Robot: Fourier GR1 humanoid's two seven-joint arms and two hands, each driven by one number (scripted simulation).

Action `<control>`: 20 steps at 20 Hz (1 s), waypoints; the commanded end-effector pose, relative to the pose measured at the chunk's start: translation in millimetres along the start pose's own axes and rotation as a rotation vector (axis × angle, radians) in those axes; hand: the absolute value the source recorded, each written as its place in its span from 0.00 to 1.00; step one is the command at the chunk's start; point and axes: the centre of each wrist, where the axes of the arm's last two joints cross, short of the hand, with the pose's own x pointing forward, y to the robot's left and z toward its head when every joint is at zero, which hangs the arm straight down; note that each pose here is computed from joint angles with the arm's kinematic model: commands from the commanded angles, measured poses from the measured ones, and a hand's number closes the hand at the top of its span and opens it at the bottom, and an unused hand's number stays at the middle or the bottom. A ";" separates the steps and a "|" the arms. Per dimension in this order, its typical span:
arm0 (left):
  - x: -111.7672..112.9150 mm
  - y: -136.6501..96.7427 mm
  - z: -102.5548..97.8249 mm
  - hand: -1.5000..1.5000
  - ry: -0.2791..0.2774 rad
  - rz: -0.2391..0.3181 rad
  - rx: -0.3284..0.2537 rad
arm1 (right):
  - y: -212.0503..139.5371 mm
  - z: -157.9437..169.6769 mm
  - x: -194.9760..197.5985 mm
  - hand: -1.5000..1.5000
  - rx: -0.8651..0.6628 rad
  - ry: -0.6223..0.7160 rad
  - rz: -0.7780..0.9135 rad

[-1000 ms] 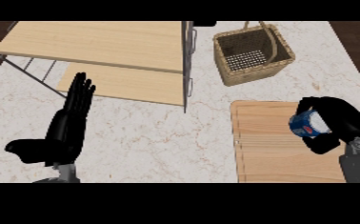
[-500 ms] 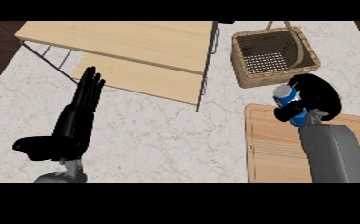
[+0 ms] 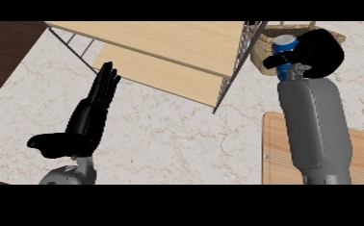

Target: Pick the can from the cutting board and place it in the basket

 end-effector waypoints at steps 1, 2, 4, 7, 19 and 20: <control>0.2 -7.7 -3.2 0.50 0.004 0.001 -0.044 | -35.2 23.2 50.2 1.00 -0.181 0.095 -0.189; 0.7 -10.0 -4.7 0.50 -0.003 -0.005 -0.047 | -43.2 24.0 58.2 1.00 -0.234 0.086 -0.197; -1.0 -12.0 -6.7 0.50 0.006 0.004 -0.055 | -60.0 37.1 78.7 1.00 -0.304 0.066 -0.228; 4.5 -15.8 -11.8 0.50 -0.011 -0.002 -0.059 | -75.3 48.8 99.1 1.00 -0.379 0.057 -0.276; -2.2 -16.6 -11.7 0.50 0.010 -0.005 -0.032 | -95.5 55.9 137.9 1.00 -0.495 0.250 -0.229; -2.8 -15.6 -13.3 0.50 0.013 0.015 -0.024 | -100.0 59.0 142.7 1.00 -0.505 0.258 -0.190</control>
